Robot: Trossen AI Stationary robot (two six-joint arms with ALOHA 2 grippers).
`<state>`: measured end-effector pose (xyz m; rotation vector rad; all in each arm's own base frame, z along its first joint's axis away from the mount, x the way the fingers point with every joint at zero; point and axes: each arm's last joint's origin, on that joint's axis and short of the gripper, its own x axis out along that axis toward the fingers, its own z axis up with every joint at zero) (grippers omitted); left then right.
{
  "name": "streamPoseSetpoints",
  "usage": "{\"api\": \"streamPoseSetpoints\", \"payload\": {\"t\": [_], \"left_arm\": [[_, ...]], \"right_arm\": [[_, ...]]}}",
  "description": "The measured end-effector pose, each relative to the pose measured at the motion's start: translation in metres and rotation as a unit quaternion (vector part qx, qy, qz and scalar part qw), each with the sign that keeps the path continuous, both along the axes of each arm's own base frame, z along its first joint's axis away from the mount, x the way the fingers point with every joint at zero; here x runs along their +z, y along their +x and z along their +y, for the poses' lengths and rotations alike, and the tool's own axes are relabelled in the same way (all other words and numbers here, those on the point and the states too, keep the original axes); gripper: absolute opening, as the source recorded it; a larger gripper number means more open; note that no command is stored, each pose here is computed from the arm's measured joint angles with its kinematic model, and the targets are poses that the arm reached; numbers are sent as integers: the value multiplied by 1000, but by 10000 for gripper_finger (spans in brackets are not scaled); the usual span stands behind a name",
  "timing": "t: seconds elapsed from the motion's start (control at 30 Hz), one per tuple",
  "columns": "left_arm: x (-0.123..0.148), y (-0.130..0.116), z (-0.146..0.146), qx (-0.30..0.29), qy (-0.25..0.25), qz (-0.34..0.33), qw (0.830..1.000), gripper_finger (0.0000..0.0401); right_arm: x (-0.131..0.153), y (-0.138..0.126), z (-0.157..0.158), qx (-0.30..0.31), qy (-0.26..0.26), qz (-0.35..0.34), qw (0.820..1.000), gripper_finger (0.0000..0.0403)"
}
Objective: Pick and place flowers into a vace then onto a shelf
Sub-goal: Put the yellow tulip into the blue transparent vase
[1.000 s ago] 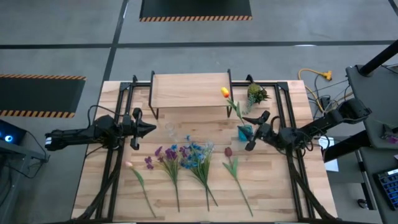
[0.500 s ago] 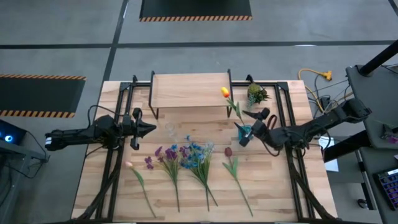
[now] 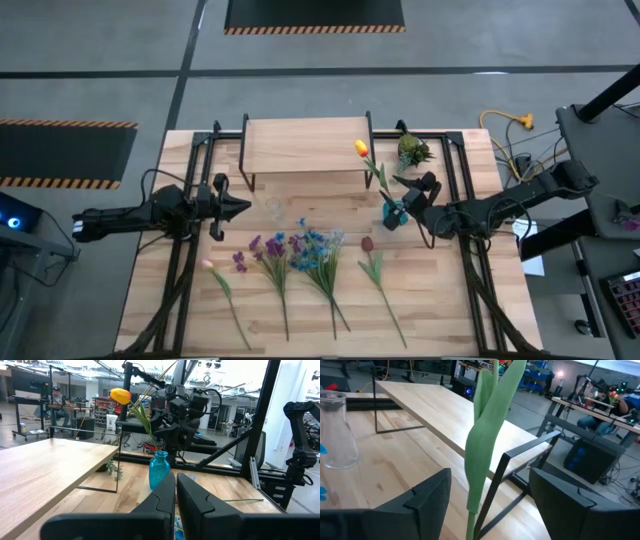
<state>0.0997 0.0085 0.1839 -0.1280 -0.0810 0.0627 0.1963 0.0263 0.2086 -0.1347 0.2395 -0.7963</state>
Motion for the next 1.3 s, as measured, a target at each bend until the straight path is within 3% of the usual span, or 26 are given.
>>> {"api": "streamPoseSetpoints", "payload": {"t": [0.43, 1.17, 1.3], "left_arm": [[0, 0, 0, 0, 0, 0, 1000, 0], [0, 0, 0, 0, 0, 0, 1000, 0], [0, 0, 0, 0, 0, 0, 1000, 0]], "right_arm": [[0, 1, -4, -9, 7, -7, 1000, 213], [0, 2, -4, 5, 23, -16, 1000, 23], [0, 2, -3, 4, 33, -28, 999, 13]]}}
